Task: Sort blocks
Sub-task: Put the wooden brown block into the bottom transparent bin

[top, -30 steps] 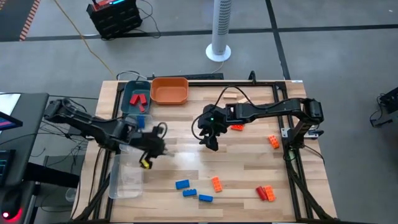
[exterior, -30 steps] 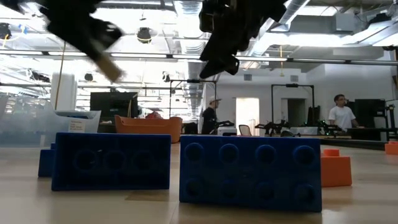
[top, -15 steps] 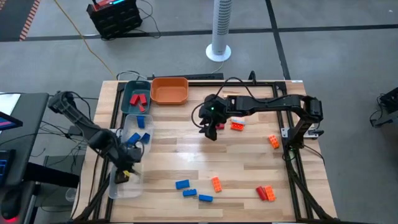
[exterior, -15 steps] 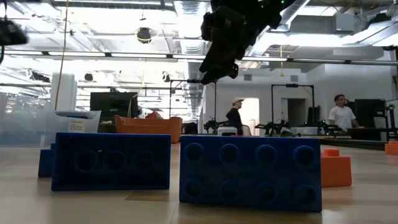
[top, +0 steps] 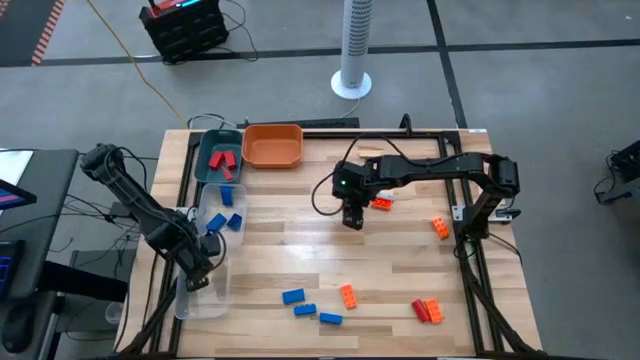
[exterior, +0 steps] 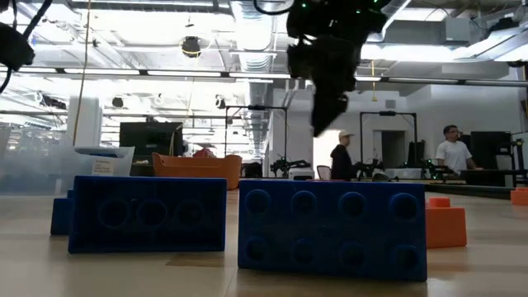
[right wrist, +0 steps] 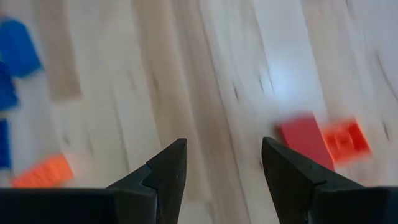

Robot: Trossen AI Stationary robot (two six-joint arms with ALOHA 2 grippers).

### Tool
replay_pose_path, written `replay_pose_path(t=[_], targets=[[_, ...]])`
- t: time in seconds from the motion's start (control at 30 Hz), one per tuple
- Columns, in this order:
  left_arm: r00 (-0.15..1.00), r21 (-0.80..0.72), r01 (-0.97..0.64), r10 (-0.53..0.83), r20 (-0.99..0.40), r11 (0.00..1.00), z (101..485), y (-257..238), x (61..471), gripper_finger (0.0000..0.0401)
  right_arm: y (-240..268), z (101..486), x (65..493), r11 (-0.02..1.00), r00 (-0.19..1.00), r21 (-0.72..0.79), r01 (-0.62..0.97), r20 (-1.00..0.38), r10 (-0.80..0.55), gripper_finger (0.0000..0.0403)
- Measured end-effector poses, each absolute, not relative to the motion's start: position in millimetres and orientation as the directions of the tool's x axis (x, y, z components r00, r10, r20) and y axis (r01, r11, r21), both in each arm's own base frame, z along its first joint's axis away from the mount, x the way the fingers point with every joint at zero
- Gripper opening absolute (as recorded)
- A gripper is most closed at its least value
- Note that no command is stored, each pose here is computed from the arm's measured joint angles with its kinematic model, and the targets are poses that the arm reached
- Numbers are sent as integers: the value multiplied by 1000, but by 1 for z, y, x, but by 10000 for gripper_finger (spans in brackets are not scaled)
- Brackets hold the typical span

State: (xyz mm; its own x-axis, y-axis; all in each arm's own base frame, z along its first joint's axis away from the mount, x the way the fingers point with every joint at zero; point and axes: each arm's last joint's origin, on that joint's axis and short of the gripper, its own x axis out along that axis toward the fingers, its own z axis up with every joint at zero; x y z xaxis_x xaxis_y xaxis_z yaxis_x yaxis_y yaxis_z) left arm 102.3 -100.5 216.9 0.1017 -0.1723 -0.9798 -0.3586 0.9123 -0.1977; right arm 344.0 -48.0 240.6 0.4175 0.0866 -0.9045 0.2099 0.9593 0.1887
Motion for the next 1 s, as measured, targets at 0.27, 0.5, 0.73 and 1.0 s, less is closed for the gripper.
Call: replay_pose_path(t=[0.27,0.5,0.73,1.0], targets=[[297,-381,-163,-323,-898,910,250,-115,121,233,-54,258,321,949,336,-4,315,-935,-115,210],[563,-137,-70,-75,-823,988,270,-104,136,225,-108,262,301,874,234,-167,456,-925,-299,210],[637,197,-58,189,-748,979,271,-87,143,225,-169,237,260,876,81,-240,419,-951,-299,210],[665,520,-129,463,-586,844,276,-70,151,225,-204,219,236,875,102,-250,414,-943,-317,210]])
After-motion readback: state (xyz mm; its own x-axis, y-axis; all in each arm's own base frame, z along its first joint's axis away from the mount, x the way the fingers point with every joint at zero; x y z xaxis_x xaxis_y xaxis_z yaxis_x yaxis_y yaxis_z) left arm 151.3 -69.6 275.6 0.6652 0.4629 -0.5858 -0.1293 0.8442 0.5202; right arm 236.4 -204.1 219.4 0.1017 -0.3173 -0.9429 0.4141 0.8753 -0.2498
